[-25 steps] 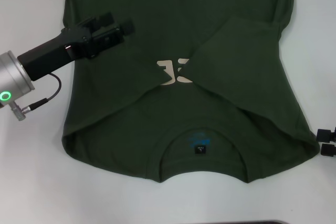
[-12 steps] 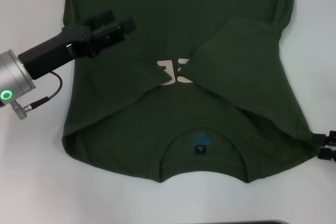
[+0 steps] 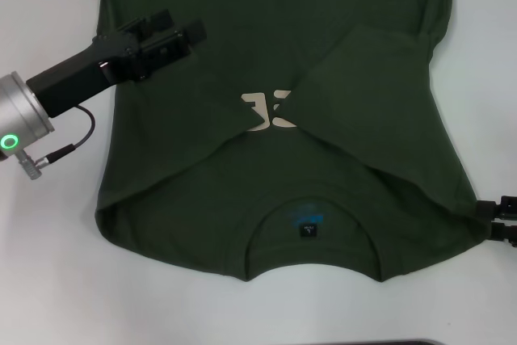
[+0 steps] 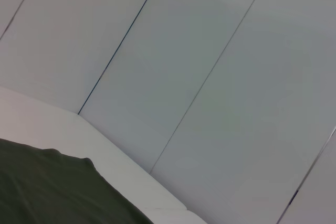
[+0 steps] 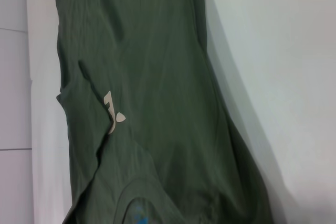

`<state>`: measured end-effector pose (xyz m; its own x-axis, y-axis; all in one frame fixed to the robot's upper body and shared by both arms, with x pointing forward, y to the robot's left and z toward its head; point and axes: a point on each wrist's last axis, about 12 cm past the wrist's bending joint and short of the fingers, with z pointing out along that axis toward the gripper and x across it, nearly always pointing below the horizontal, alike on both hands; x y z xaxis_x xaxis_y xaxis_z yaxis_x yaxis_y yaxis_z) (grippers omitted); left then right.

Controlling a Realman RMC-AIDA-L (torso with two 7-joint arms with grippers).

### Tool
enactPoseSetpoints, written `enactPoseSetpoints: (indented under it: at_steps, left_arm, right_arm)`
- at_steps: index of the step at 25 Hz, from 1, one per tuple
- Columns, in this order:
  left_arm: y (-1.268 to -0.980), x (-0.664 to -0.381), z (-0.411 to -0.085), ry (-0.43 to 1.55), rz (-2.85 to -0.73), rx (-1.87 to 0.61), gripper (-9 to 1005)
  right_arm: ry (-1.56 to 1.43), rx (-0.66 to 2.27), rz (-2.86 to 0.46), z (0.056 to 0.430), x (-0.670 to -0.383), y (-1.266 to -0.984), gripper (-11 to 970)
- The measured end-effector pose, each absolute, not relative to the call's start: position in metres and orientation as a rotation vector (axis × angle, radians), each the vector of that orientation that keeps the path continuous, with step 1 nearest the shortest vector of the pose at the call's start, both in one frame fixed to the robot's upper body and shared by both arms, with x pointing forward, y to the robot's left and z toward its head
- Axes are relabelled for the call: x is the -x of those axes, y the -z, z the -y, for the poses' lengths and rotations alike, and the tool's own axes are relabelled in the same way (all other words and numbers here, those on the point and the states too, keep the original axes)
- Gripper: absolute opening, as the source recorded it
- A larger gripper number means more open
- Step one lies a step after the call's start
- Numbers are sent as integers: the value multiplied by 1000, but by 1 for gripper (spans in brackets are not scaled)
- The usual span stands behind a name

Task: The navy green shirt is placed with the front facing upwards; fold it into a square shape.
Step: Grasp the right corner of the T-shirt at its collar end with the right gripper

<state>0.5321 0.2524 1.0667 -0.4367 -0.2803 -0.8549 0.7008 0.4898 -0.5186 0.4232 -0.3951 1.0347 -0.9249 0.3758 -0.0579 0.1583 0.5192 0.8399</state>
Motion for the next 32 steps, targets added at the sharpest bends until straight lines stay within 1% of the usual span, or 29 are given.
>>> enactPoseSetpoints:
  at_steps: [17, 31, 32]
  left_arm:
    - [-1066, -532, -255, 1146, -1687, -354, 885]
    - [-1066, -535, -255, 1133, -1691, -352, 885]
    - [-1066, -535, -255, 1133, -1691, -352, 885]
  right_arm:
    - [-1364, -430, -2580, 387, -436, -1036, 666]
    - [-1379, -452, -2591, 386, -433, -1035, 297]
    - [-1381, -451, -2590, 387, -433, -1035, 251]
